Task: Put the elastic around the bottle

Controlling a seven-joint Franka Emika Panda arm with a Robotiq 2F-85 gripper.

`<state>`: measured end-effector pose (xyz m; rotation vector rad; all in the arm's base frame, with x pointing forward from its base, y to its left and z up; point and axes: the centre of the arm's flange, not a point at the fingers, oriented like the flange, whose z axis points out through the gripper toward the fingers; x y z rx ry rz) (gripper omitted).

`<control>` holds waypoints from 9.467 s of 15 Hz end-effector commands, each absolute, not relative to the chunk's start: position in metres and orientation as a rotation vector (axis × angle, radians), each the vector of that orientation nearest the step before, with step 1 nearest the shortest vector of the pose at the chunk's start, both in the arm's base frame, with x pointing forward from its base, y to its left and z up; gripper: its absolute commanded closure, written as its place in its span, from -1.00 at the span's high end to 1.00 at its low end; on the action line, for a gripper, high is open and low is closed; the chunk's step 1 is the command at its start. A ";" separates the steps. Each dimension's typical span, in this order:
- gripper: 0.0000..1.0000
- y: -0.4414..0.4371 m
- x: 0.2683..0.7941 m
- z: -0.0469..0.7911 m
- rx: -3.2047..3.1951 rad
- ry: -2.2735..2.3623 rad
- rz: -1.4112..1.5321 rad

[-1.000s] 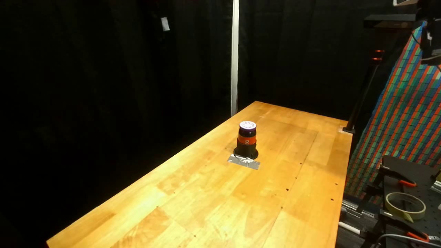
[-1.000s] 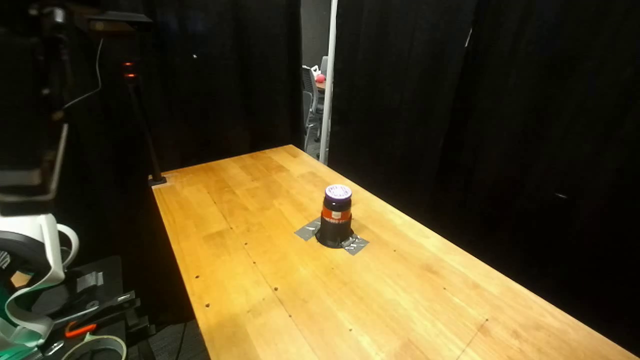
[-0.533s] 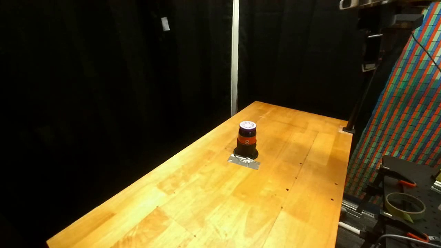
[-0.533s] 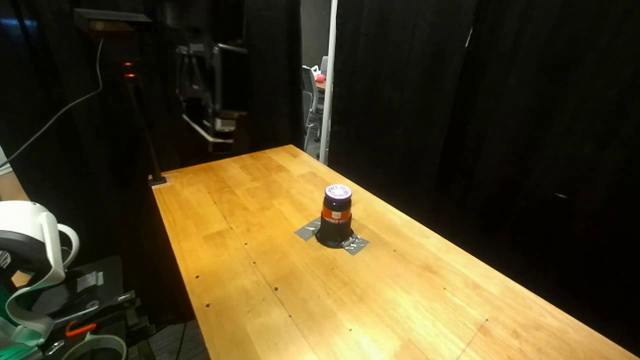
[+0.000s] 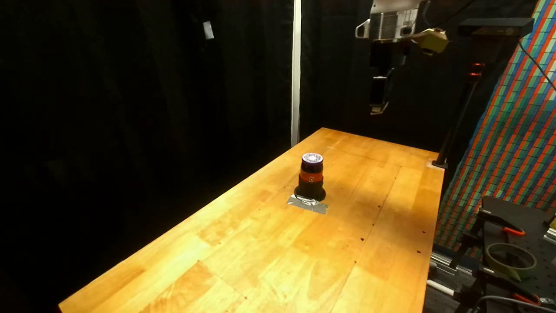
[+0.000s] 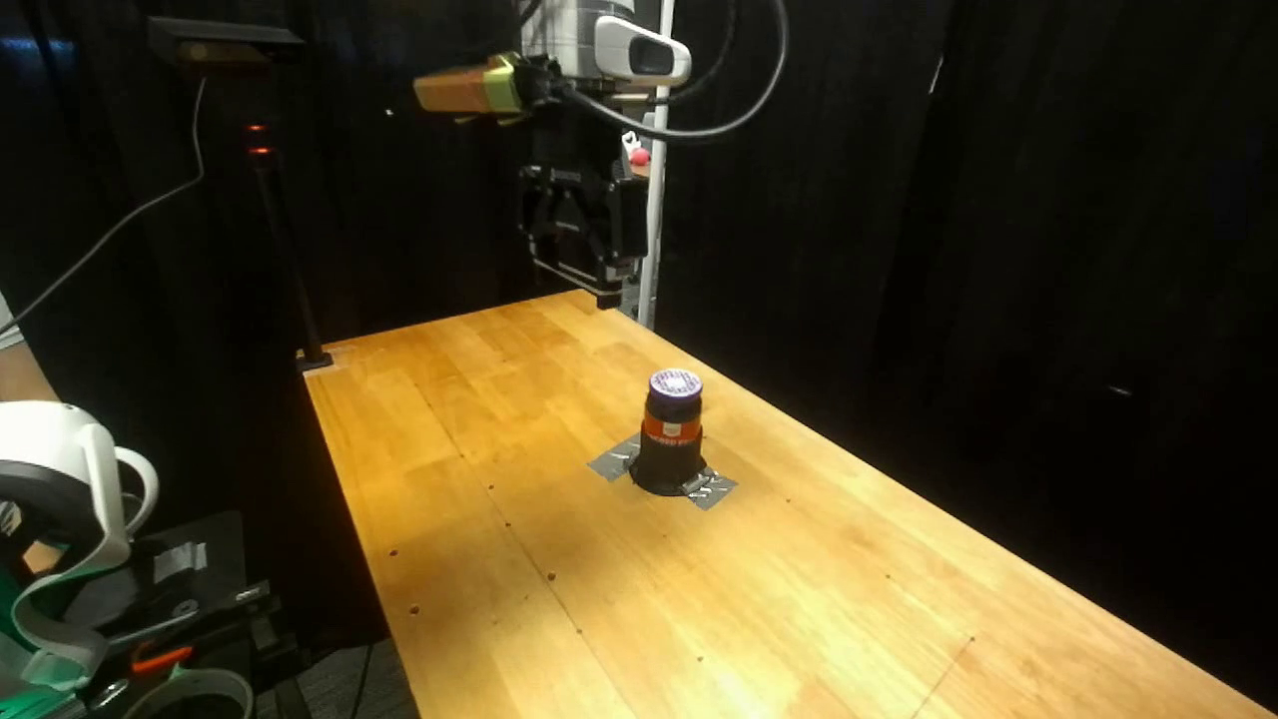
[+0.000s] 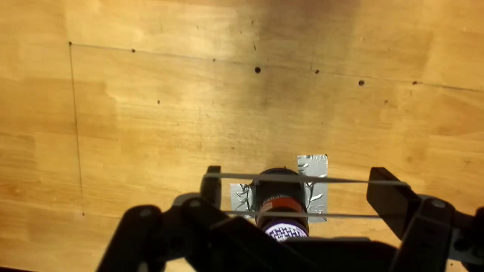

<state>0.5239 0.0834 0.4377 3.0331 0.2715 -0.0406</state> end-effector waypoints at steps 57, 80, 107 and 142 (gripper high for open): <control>1.00 0.098 0.666 0.231 3.047 0.095 0.398; 1.00 0.087 0.594 0.266 3.120 -0.016 0.213; -0.95 0.091 0.481 0.258 3.172 0.201 1.036; -0.76 0.050 0.439 0.219 3.052 0.147 1.622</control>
